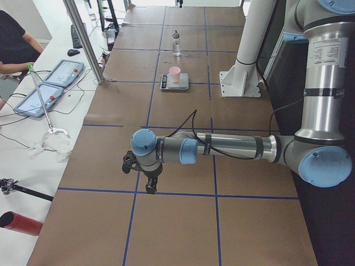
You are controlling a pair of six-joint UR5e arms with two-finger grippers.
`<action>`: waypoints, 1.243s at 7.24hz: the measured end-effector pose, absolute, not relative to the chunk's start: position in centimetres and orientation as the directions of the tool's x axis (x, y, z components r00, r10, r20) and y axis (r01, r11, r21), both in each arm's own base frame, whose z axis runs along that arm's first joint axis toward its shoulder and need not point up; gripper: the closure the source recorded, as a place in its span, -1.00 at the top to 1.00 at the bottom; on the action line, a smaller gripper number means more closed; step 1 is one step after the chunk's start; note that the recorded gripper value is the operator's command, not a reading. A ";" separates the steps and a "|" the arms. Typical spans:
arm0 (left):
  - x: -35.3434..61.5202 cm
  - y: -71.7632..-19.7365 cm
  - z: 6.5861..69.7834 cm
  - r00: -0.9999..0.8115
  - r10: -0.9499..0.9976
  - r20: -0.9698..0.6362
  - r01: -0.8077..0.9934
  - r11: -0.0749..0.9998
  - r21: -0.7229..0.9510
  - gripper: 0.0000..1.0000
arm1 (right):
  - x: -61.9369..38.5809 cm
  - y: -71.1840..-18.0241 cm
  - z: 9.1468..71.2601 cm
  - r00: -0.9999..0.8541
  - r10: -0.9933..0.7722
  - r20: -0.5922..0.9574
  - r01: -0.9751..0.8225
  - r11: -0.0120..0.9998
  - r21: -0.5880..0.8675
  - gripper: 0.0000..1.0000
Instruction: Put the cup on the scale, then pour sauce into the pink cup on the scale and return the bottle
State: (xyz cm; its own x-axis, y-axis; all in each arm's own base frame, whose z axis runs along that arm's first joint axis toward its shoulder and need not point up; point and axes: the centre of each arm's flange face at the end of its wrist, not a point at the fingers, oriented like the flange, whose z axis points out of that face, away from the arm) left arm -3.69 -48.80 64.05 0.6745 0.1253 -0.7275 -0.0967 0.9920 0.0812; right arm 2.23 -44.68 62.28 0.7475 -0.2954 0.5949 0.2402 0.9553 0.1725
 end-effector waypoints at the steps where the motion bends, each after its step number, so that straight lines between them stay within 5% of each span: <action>1: -3.7 -48.8 64.2 0.674 0.123 -0.729 -0.097 0.992 0.078 1.00 | 2.2 -44.6 62.2 0.746 -0.301 0.594 0.245 0.953 0.176 1.00; 9: -3.6 -48.8 64.1 0.670 0.119 -0.733 -0.094 0.993 0.076 1.00 | 1.7 -43.9 62.3 0.705 -0.288 0.648 0.229 0.957 0.177 1.00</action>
